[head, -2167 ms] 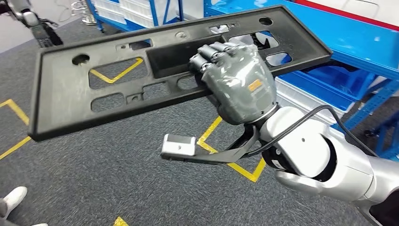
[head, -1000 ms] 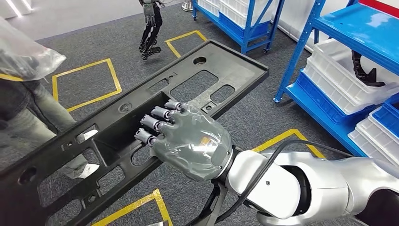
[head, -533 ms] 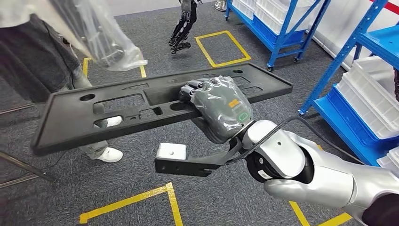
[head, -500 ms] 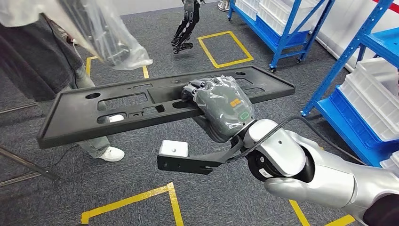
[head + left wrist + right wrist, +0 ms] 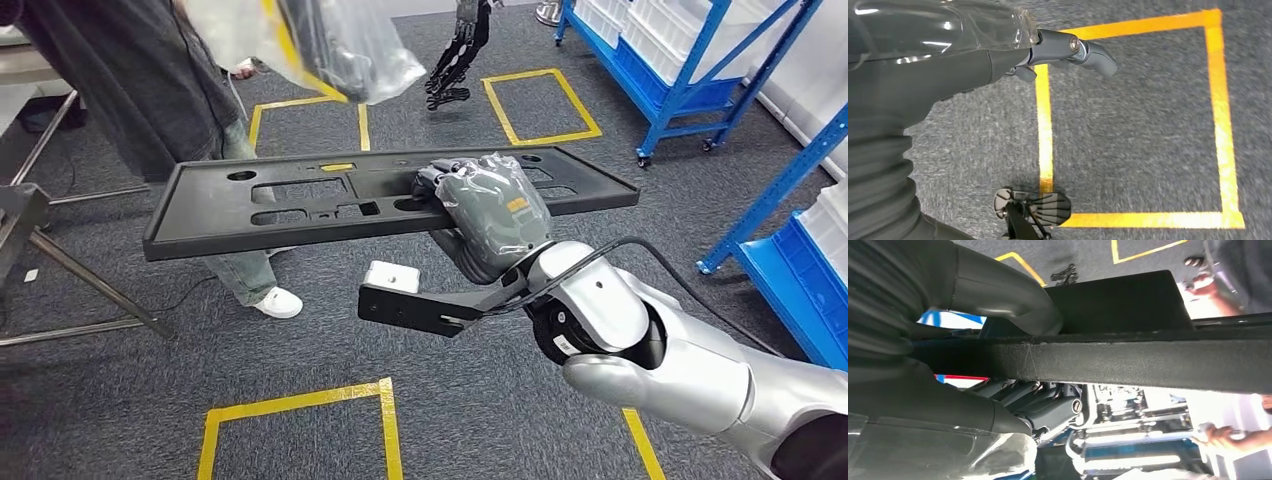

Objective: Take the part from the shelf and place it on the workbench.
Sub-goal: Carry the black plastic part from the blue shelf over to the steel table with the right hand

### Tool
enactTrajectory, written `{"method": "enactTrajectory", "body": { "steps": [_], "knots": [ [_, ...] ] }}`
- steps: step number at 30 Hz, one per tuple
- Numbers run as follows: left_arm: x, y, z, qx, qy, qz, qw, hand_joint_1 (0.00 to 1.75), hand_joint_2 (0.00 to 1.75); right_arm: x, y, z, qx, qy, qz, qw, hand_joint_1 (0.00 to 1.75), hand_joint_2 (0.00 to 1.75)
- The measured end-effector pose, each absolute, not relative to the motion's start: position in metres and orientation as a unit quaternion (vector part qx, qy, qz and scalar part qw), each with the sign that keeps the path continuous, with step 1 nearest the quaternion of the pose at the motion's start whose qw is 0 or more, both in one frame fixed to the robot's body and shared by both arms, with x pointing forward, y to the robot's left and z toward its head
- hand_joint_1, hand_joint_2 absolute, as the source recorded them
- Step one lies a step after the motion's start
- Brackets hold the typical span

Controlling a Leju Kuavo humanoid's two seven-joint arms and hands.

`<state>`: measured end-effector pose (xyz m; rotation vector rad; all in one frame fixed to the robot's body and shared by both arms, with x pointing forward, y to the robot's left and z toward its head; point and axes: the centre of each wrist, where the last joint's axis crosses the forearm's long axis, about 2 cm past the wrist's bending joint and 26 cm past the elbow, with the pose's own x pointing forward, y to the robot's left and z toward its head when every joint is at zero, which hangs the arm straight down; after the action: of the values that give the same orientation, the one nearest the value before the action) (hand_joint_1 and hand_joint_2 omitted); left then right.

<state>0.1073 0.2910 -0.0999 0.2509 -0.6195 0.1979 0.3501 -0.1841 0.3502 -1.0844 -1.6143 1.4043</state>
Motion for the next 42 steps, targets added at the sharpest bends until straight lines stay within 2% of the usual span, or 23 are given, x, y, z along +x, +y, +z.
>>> {"method": "enactTrajectory", "body": {
  "steps": [42],
  "knots": [
    [0.111,0.301,-0.099,0.125,-0.339,0.097,0.927,0.00,1.75,0.336,-0.187,0.351,-0.428,-0.602,0.580,0.343,1.75,1.75]
  ]
}}
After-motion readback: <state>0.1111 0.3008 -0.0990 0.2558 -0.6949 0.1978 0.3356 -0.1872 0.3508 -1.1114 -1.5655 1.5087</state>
